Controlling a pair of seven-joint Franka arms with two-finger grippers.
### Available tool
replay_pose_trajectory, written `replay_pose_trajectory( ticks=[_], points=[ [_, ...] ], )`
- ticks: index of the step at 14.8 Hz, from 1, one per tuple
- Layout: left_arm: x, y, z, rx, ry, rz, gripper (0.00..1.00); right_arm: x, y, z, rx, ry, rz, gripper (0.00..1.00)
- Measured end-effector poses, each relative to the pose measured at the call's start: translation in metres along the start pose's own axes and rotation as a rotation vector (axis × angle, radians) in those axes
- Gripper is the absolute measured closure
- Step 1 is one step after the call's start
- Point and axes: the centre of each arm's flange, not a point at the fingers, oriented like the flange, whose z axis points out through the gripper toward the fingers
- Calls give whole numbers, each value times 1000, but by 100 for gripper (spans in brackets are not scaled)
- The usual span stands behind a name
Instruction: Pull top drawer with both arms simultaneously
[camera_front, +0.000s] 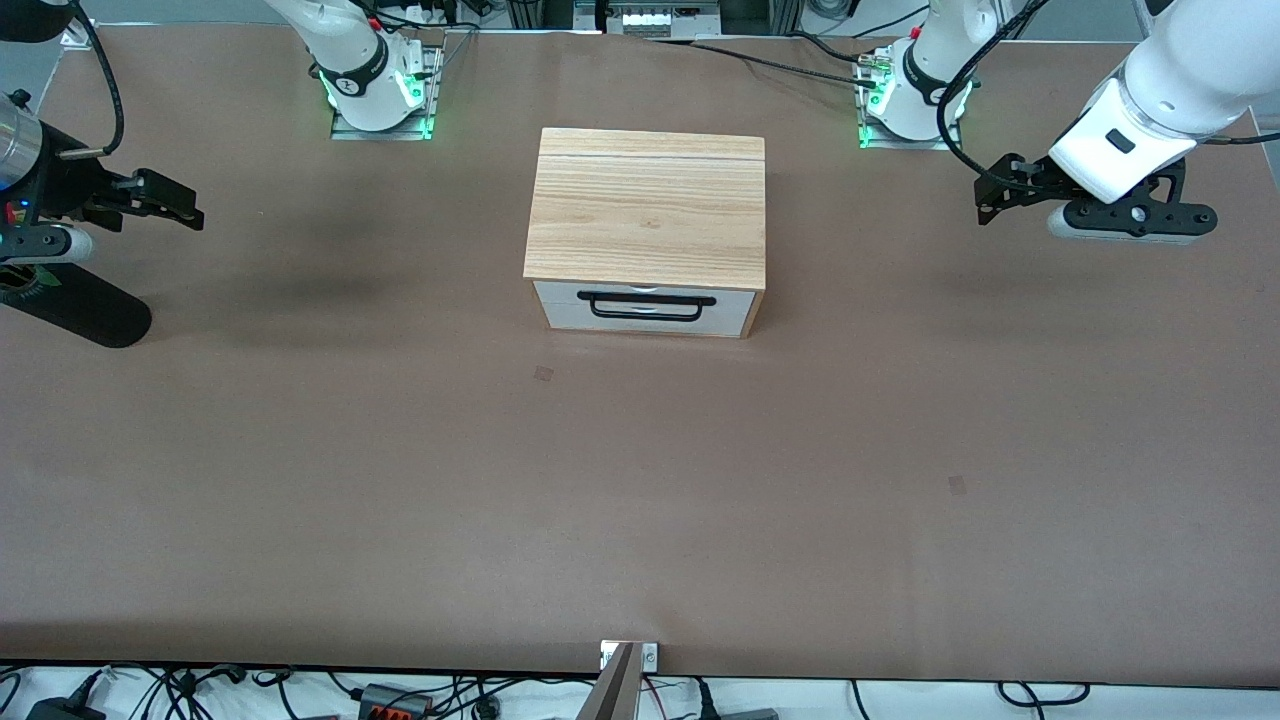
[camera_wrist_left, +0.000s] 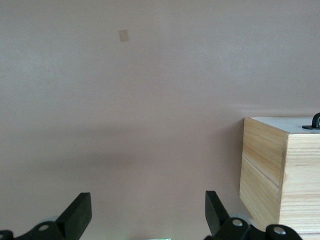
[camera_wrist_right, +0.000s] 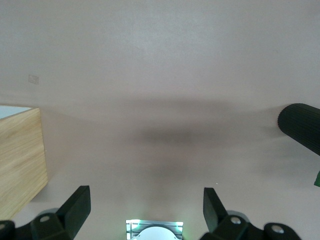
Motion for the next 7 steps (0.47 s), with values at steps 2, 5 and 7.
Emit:
replay_pose_trajectory(
  ticks=[2,5,7],
  points=[
    [0,1,-1,0,2,2,0,0,0,0,0,0,0,0],
    [0,1,-1,0,2,3,0,0,0,0,0,-1,0,0],
    [2,1,1,-1,-2,3,0,0,0,0,0,-1,0,0]
  ],
)
